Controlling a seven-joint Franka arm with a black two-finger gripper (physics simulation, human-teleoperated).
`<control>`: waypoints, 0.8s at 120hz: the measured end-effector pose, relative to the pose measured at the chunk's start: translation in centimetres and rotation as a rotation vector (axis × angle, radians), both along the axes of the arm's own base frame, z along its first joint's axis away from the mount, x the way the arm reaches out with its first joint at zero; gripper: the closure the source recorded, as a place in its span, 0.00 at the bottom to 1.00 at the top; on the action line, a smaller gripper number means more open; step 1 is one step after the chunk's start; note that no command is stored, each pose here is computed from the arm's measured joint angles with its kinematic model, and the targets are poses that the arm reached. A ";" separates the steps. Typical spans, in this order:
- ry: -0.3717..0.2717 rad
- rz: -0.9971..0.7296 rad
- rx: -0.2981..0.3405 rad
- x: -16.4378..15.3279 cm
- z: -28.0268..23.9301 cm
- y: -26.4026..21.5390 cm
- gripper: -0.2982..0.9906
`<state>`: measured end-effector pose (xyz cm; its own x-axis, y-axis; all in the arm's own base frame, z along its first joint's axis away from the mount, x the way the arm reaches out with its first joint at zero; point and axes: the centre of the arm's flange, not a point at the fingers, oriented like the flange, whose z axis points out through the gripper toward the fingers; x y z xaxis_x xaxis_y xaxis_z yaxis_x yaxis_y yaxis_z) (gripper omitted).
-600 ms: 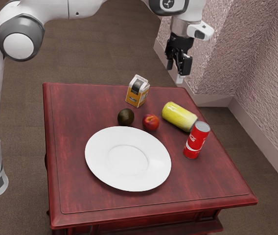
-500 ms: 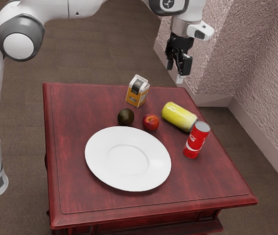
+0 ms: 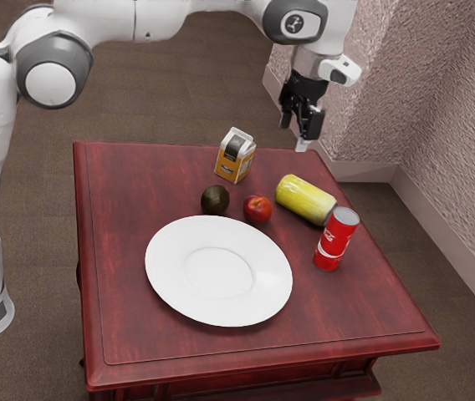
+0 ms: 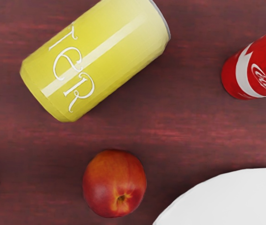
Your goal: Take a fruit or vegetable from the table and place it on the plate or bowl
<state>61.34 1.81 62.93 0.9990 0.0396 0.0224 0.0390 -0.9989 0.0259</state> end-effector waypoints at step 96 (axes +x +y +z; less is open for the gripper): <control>-0.014 0.043 0.009 -4.4 -9.6 2.1 0.23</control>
